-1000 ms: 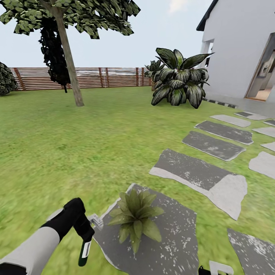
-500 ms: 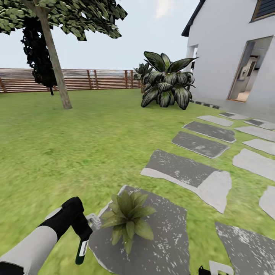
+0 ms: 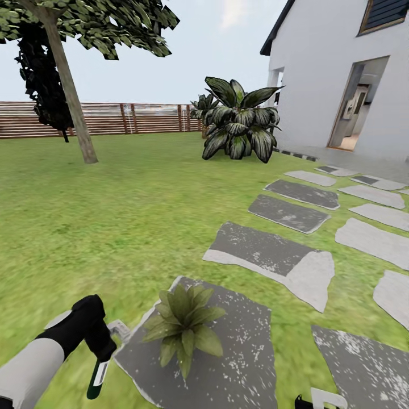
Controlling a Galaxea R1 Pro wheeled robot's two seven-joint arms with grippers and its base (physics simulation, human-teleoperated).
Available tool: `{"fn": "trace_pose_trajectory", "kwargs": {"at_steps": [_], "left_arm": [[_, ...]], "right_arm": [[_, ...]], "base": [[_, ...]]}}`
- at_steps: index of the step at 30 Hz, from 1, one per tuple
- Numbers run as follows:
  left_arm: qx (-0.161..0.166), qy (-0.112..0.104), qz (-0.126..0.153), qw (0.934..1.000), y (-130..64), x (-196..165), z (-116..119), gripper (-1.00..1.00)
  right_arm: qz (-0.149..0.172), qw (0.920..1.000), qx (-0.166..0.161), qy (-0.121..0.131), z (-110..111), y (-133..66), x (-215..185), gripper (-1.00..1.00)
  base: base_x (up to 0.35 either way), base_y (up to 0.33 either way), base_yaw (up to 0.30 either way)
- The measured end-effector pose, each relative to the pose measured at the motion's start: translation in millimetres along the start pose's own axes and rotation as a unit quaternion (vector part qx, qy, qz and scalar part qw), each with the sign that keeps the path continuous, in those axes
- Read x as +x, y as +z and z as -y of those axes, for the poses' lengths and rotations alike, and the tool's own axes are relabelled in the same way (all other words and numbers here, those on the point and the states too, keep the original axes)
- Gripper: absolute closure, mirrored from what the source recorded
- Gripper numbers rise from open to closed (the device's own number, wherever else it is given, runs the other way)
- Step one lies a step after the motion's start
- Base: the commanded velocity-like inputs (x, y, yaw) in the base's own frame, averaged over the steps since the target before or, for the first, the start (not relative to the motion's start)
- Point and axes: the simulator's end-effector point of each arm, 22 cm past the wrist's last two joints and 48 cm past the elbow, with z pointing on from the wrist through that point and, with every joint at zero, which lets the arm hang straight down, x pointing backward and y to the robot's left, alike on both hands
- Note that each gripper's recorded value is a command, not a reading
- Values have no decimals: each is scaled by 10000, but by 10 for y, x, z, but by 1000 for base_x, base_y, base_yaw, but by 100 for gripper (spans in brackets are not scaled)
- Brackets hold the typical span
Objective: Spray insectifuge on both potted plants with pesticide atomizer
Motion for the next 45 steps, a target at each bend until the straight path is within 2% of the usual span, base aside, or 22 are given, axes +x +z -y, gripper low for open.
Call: {"fn": "trace_pose_trajectory", "kwargs": {"at_steps": [3,6,8,15,23,26,28,31,33,36,38,42,45], "left_arm": [[18,30,16,10000,17,-37,45,100],[115,149,93,9998,53,-199,233,100],[132,184,108,9997,60,-237,276,100],[176,154,-7,9997,170,-88,301,100],[194,191,26,9996,180,-128,354,100],[230,177,-39,9996,230,-69,378,100],[239,117,-160,9995,325,99,366,100],[34,-43,-186,9998,356,247,191,100],[-72,-75,-135,9999,350,229,143,100],[-41,-69,-55,10000,352,154,200,100],[100,28,124,9999,351,-72,410,100],[35,158,327,9993,261,-263,453,100],[27,170,369,9992,236,-304,455,100]], "right_arm": [[1,10000,-2,-3,-1,0,0,-100],[1,10000,-6,-3,-7,-2,0,-100],[0,10000,-8,-2,-11,-3,0,-100],[0,10000,-1,0,-1,0,0,-100],[1,10000,0,1,0,-1,-1,-100],[0,10000,0,0,-1,0,0,-100],[0,10000,-1,0,-1,0,0,-100],[1,10000,-2,-3,-2,0,-1,-100],[1,10000,-1,-2,-1,0,0,-100],[1,10000,-2,-4,-2,0,-1,-100],[3,10000,-1,-6,-1,0,-2,-100],[2,10000,0,-6,-1,0,-2,-100],[1,10000,0,-6,-2,1,0,-100]], "base": [[0,0,41],[0,0,226],[0,0,226],[7,-1,34],[175,-89,0],[19,-6,0],[3,-1,0],[0,0,0],[0,0,117],[0,-32,238],[0,-199,272],[-71,-247,277],[-220,-212,277]]}}
